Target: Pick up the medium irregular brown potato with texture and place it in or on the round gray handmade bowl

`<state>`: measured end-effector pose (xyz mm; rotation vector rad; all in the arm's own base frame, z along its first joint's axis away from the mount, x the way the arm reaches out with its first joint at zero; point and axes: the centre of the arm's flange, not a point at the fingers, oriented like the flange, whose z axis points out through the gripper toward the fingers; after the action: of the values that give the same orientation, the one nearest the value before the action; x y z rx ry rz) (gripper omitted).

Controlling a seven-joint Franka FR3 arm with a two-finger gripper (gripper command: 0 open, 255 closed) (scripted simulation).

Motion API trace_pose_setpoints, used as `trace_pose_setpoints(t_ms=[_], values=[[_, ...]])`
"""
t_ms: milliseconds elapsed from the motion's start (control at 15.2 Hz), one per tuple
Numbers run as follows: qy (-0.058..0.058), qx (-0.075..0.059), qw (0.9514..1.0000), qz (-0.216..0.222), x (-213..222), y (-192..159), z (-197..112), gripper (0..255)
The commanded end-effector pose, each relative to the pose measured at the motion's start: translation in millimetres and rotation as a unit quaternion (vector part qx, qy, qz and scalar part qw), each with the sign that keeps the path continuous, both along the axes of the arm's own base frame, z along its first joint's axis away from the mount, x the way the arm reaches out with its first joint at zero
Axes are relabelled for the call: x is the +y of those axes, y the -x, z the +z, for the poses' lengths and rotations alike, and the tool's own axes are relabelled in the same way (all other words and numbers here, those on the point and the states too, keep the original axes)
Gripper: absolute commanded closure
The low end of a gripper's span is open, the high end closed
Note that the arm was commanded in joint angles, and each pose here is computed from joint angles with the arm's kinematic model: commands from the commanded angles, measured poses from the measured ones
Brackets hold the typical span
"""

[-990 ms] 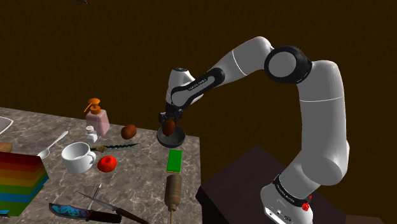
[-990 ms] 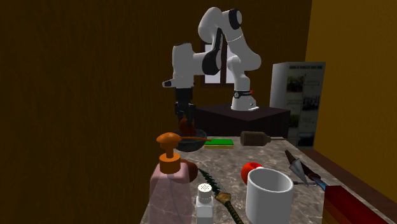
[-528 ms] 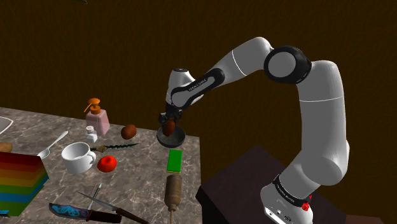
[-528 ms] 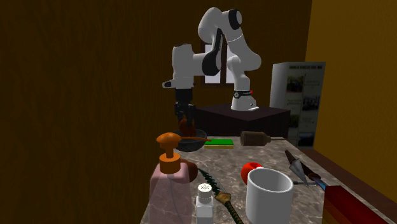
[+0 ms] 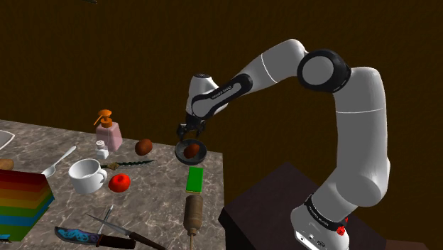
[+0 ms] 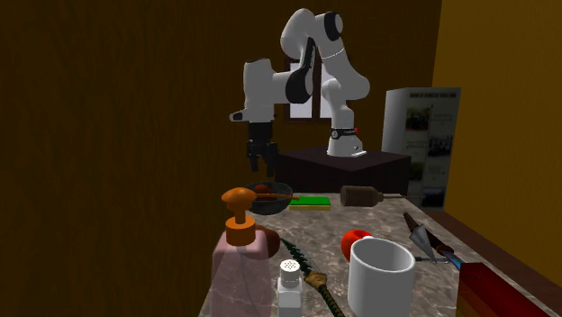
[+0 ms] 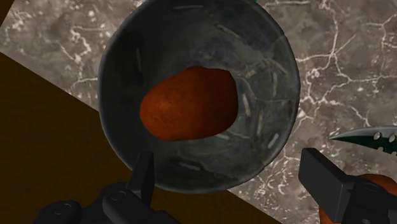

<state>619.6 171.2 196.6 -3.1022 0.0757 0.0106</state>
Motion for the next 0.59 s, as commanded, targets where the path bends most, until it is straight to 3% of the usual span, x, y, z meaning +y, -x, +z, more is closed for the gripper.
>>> trace_pose_setpoints(t_ms=[0, 528], values=[[0.0, -0.003, 1.0, -0.004, -4.2, -2.0, 26.1, 0], [0.0, -0.003, 1.0, -0.004, -4.6, -2.0, 36.5, 0]])
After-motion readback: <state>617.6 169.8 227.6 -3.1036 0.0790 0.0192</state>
